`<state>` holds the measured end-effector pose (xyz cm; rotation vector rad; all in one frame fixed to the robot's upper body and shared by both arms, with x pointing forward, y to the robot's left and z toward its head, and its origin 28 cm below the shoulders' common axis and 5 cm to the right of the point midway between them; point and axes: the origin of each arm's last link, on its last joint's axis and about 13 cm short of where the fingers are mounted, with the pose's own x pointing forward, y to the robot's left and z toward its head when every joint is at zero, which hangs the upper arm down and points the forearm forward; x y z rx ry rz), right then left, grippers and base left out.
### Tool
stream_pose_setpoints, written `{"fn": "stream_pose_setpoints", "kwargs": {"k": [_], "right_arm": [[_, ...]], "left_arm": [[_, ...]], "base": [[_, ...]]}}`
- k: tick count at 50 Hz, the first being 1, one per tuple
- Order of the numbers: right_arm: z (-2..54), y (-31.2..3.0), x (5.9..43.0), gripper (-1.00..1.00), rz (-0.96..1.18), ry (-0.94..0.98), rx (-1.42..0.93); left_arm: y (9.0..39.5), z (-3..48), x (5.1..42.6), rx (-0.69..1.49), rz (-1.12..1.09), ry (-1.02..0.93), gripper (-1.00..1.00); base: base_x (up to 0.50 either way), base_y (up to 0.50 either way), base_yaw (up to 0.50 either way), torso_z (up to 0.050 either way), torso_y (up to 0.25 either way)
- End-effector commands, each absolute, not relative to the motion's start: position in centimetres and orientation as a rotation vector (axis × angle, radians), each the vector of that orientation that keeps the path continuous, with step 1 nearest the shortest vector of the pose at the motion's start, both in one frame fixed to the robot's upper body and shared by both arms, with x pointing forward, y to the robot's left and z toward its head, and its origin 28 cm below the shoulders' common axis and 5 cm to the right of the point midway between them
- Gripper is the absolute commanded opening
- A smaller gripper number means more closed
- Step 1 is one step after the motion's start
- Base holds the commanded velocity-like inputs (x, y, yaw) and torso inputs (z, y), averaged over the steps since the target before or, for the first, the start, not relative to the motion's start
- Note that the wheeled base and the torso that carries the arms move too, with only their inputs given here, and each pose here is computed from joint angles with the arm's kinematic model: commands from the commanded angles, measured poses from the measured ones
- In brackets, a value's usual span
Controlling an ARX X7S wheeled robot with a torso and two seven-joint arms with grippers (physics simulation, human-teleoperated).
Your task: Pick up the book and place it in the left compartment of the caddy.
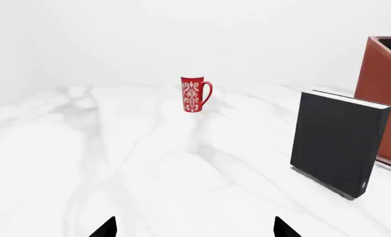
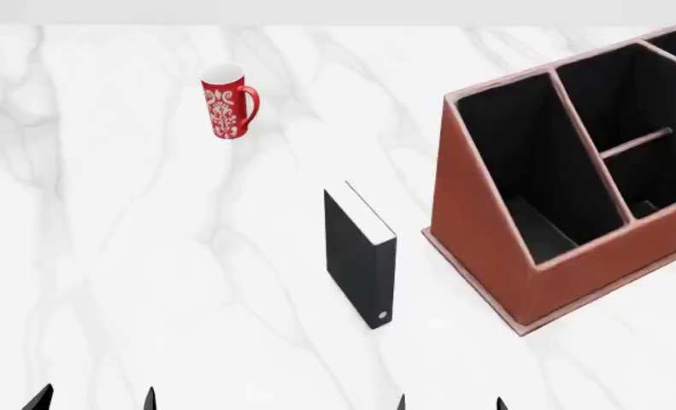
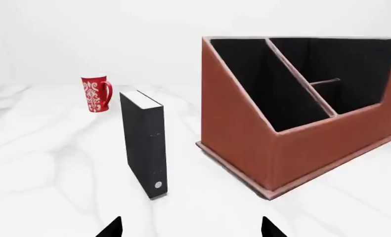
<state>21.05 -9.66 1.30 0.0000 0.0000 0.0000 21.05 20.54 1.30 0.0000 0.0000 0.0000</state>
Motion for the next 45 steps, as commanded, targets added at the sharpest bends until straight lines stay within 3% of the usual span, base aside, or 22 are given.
{"fn": "stream_pose_setpoints", "kwargs": {"k": [1,9,25,45], "right_arm": [[1.3,-9.6,21.1,1.0,-0.002,0.004,-0.003],[2.0,-9.7,21.0,1.0,-0.006,-0.017,-0.019],[10.5,-10.2,19.2,1.0,-0.042,-0.258,0.003],[14.2,-13.7,16.6,1.0,-0.238,-0.386,0.006]], "left_arm": [[20.5,1.3,21.0,0.072,0.023,0.022,1.0],[20.1,3.1,20.4,-0.014,-0.051,-0.039,1.0],[20.3,9.6,19.1,-0.024,-0.063,-0.2,1.0],[21.5,13.6,17.6,-0.025,-0.018,-0.332,1.0]], "base": [[0.0,0.0,0.0,0.0,0.0],[0.0,0.0,0.0,0.0,0.0],[0.0,0.0,0.0,0.0,0.0],[0.0,0.0,0.0,0.0,0.0]]}}
